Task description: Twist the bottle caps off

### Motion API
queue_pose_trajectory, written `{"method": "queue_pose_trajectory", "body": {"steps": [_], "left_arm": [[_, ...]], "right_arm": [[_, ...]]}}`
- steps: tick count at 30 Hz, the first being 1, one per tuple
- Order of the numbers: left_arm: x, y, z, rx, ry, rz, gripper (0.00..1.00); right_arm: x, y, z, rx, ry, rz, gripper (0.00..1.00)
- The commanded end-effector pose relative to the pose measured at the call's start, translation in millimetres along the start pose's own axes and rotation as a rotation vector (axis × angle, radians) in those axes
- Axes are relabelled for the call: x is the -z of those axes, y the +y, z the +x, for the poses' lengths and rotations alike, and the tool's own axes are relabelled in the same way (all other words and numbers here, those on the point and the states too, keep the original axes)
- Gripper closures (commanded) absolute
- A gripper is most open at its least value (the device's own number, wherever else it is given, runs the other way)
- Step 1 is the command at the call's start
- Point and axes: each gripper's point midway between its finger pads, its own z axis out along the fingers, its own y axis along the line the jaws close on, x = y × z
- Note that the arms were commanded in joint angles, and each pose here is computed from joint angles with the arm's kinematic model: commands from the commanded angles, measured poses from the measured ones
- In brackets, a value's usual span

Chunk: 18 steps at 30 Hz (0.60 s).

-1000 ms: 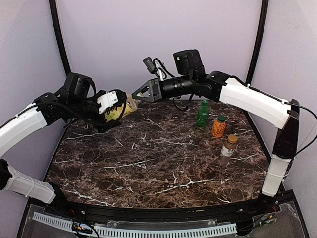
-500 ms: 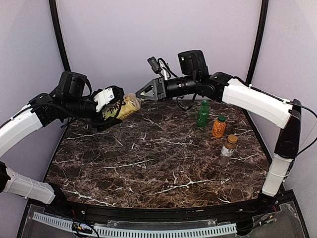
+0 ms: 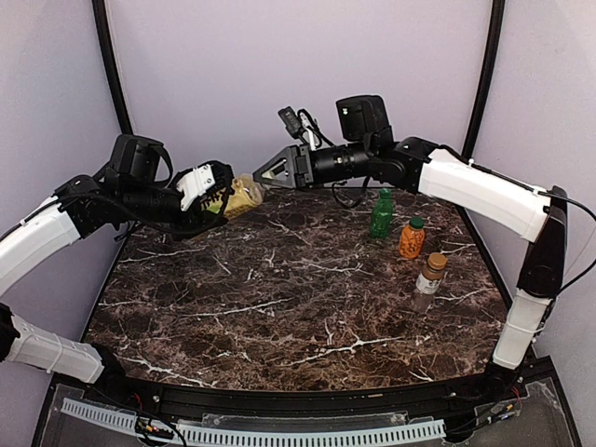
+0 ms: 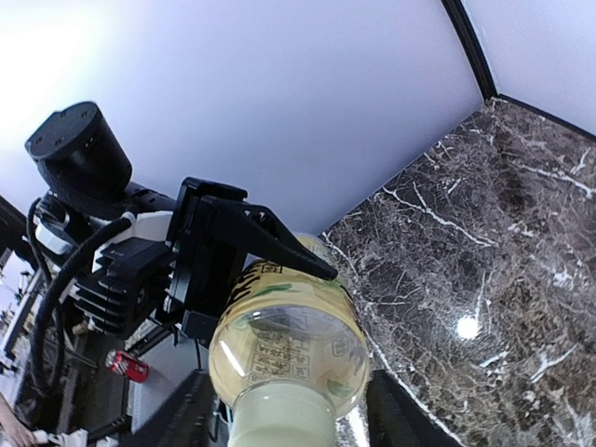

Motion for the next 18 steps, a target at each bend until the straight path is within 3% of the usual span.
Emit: {"method": "queue_pose_trajectory", "body": {"steps": [1,4,10,18], "left_arm": [[4,4,0,-0.045,0.001,-0.028,0.60],[6,30,2,-0.129,0.027,-0.184,0.60],[16,77,2,-0.381,0.079,-0.511,0.60],[18,76,2,-0.517,0.102,-0.578,0.60]], "right_arm": [[12,1,-9,-0.025,-0.038,0.022,0.31],[18,4,-10,-0.068,-0.051,0.033,0.26],[25,1,-6,-0.136,-0.079,0.057,0.30],[15,-10,-8,-0.171,-0.087,0.059,0.34]]}}
